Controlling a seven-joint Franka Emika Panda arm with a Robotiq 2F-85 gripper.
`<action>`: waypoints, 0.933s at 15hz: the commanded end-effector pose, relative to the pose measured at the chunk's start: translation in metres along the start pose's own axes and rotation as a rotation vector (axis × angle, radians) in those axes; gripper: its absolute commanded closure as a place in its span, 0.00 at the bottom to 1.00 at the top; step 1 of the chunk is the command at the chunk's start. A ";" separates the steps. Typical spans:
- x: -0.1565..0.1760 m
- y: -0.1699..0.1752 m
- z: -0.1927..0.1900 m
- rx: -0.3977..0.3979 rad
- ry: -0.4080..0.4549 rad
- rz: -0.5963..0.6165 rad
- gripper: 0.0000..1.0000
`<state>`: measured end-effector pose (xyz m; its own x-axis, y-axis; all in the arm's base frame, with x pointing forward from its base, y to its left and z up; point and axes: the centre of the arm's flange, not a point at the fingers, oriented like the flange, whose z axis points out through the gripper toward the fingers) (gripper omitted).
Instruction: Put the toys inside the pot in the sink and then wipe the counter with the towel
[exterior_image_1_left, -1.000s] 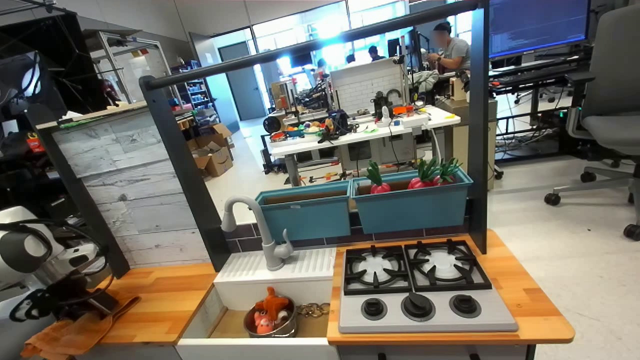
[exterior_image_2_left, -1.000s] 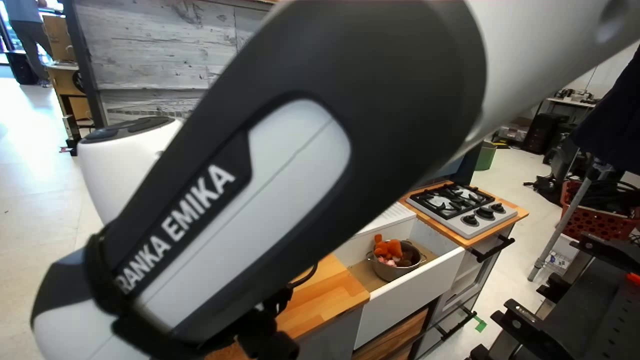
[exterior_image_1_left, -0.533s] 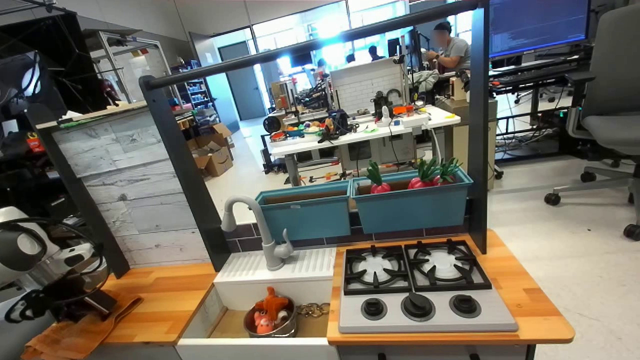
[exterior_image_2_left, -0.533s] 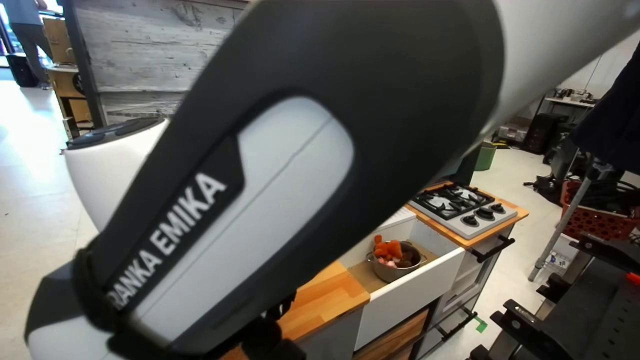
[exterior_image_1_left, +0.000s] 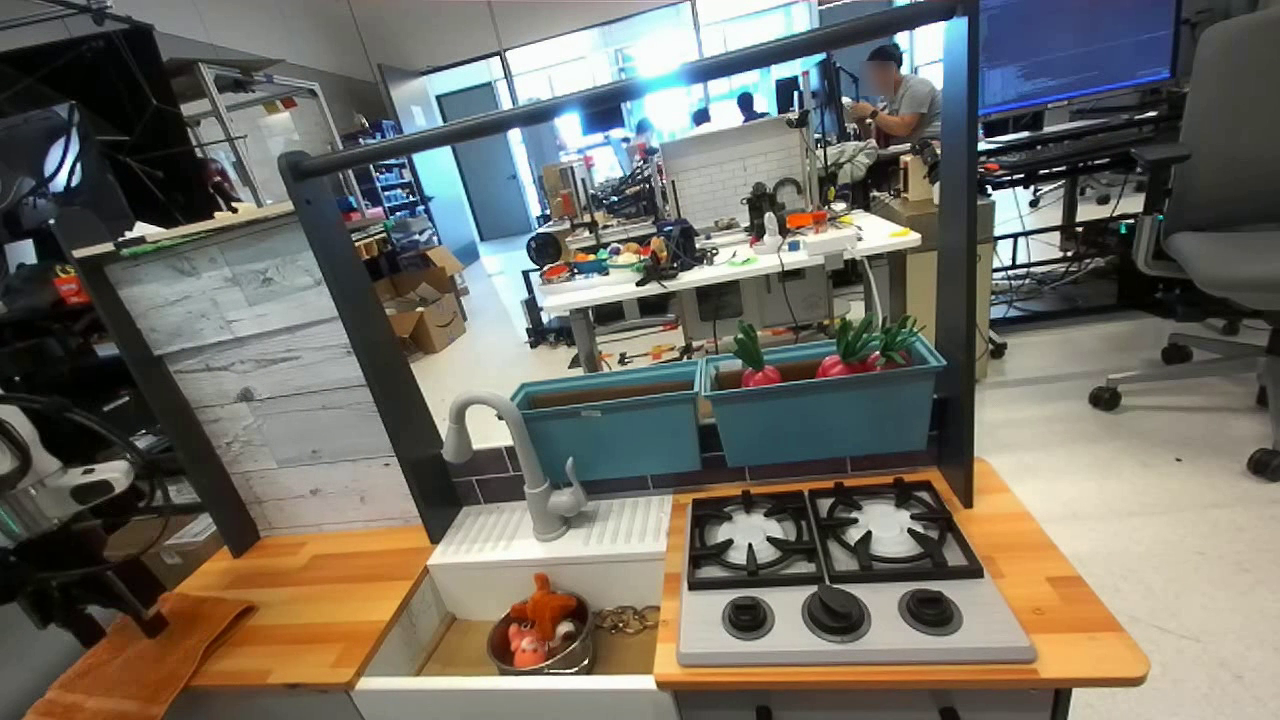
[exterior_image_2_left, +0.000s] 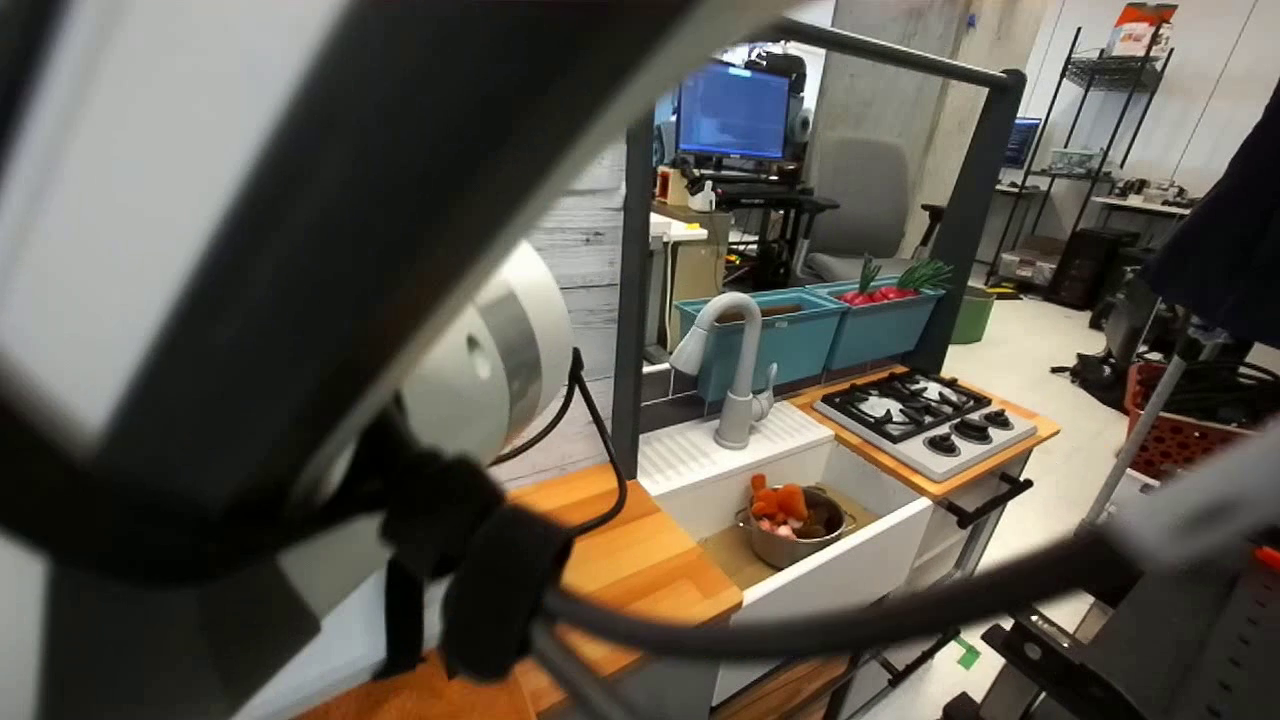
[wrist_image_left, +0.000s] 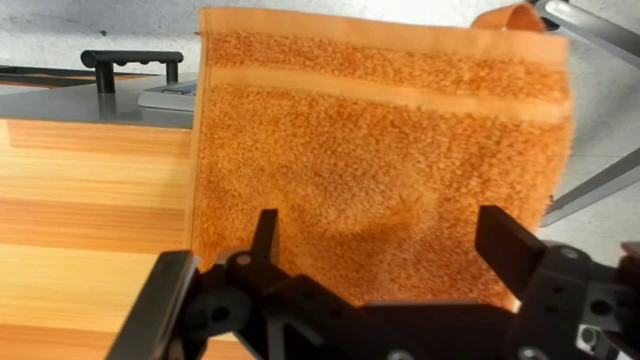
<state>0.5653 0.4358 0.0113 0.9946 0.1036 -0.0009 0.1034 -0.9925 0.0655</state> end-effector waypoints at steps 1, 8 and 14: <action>-0.025 0.014 -0.045 0.084 -0.041 -0.018 0.00; -0.013 0.014 -0.020 0.061 -0.077 0.007 0.00; -0.012 0.002 0.013 0.147 0.071 -0.027 0.00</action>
<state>0.5555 0.4209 0.0107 0.9947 0.1022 0.0061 0.1024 -0.9941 -0.0360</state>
